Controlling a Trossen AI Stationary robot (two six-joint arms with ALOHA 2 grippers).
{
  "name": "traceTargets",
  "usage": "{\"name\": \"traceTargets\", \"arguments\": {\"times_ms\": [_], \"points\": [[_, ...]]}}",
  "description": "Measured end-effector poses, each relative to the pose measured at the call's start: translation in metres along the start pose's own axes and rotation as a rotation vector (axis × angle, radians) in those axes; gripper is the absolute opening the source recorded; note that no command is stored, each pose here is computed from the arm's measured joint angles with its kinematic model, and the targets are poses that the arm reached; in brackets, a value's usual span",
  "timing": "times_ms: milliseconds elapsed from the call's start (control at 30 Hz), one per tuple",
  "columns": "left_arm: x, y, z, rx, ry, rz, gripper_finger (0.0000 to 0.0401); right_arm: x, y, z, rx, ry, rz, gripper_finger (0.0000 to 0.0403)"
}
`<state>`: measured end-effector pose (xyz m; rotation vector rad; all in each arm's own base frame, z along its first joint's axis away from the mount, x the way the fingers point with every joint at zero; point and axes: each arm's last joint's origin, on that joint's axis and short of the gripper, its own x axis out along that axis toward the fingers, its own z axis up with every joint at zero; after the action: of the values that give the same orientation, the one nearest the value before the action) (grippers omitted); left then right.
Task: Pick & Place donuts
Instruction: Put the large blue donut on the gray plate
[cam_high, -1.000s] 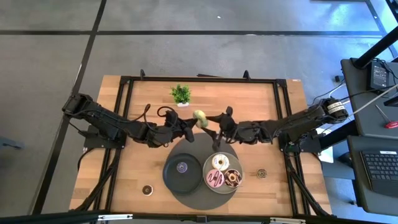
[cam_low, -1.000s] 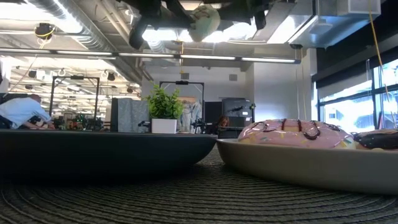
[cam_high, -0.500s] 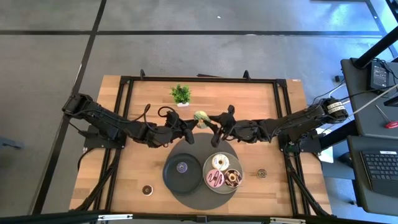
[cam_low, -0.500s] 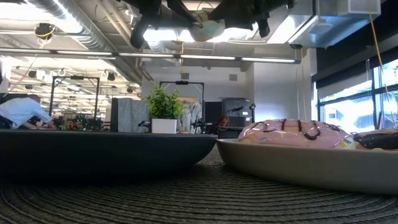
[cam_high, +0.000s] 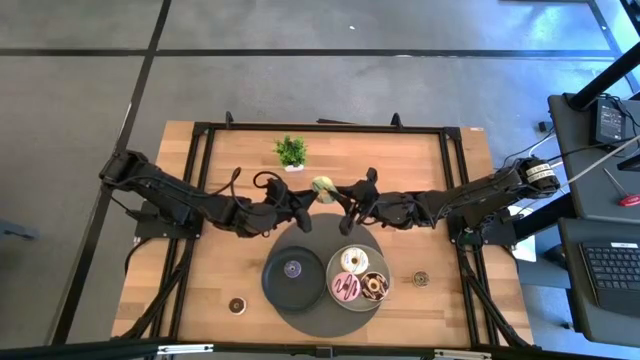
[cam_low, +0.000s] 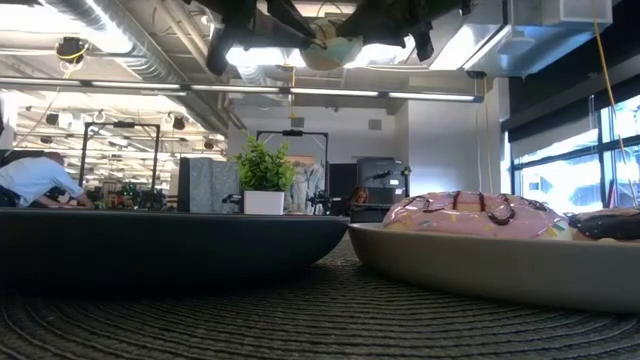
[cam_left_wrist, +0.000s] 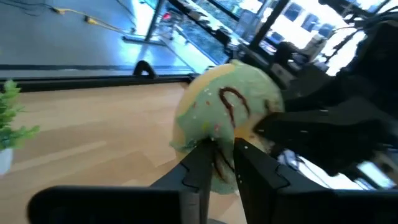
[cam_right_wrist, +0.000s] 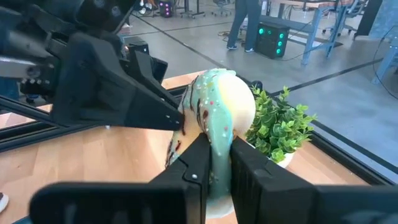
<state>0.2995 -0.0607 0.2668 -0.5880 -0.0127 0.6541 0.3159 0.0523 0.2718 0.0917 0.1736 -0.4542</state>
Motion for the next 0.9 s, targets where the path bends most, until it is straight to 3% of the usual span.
{"name": "traceTargets", "arguments": {"times_ms": [333, 467, 667, 800, 900], "points": [[-0.023, 0.006, 0.023, 0.047, 0.05, -0.005, 0.0084, -0.002, -0.002, 0.0, -0.03, 0.007, -0.037, 0.005], [-0.037, 0.016, 0.033, 0.09, 0.089, 0.028, 0.0082, -0.014, -0.004, 0.005, 0.034, 0.11, 0.178, 0.005], [-0.045, 0.025, 0.04, 0.097, 0.125, 0.057, 0.0079, -0.041, -0.001, -0.013, 0.179, 0.562, 0.599, 0.005], [-0.045, 0.026, 0.038, 0.118, 0.138, 0.056, 0.0082, -0.053, 0.017, -0.033, 0.167, 0.759, 0.705, 0.0049], [-0.043, 0.026, 0.035, 0.131, 0.155, 0.057, 0.0084, -0.058, 0.029, -0.041, 0.137, 0.769, 0.722, 0.0049]]}}
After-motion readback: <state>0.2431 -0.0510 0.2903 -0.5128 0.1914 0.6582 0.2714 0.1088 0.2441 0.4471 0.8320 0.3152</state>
